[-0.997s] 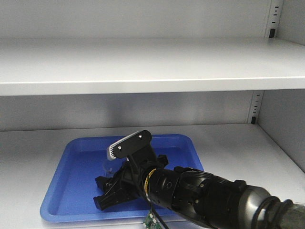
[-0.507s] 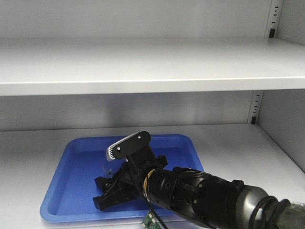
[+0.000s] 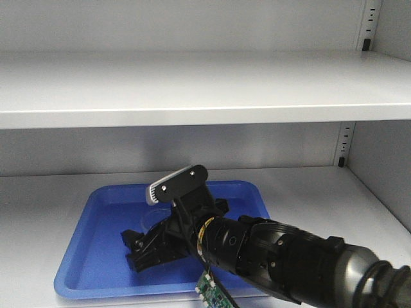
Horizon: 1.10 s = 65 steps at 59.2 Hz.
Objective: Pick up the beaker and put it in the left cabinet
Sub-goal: 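Lower the beaker onto the blue tray and open the right gripper, then withdraw the open right gripper away from the beaker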
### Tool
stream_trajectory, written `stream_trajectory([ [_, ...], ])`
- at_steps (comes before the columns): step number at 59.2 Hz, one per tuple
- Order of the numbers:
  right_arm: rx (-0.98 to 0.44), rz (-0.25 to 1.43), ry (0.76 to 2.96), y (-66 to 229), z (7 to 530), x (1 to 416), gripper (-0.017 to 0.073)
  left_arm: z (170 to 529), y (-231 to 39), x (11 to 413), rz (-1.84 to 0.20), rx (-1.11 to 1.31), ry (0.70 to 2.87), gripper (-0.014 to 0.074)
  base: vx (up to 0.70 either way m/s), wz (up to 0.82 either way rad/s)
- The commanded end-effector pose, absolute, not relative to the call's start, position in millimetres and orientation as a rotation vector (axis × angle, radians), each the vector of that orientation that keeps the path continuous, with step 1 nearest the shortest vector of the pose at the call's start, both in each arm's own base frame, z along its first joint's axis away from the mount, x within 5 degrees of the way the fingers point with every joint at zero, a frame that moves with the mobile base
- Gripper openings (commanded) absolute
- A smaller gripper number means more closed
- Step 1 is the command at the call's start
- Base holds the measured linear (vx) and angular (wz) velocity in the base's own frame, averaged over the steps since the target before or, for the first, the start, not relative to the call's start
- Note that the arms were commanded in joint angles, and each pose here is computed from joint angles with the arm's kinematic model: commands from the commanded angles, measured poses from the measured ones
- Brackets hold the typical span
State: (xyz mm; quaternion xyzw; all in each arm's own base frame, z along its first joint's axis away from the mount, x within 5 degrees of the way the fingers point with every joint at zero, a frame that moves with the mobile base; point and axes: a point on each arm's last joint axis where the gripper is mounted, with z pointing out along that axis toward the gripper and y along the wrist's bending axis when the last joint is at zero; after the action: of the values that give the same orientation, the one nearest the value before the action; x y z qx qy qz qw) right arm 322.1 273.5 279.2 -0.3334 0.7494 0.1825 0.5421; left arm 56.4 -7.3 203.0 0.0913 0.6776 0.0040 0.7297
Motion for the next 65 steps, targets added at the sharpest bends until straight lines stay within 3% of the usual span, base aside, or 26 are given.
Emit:
stream_trajectory([
  [1, -0.752, 0.486, 1.629, 268, 327, 314, 0.0701, 205, -7, 55, 0.002, 0.189, 1.416, 0.0001, 0.00, 0.00],
  [17, -0.729, 0.495, 1.571, 259, 352, 304, 0.0596, 205, -7, 55, 0.002, 0.189, 1.416, 0.0001, 0.00, 0.00],
  [26, -0.716, 0.493, 1.550, 253, 364, 298, 0.0477, 205, -7, 55, 0.002, 0.189, 1.416, 0.0001, 0.00, 0.00],
  [50, -0.717, 0.497, 1.545, 226, 369, 264, 0.0003, 205, -7, 55, 0.002, 0.189, 1.416, 0.0001, 0.00, 0.00],
  [65, -0.705, 0.501, 1.517, 217, 379, 253, -0.0009, 205, -7, 55, 0.002, 0.189, 1.416, 0.0001, 0.00, 0.00],
])
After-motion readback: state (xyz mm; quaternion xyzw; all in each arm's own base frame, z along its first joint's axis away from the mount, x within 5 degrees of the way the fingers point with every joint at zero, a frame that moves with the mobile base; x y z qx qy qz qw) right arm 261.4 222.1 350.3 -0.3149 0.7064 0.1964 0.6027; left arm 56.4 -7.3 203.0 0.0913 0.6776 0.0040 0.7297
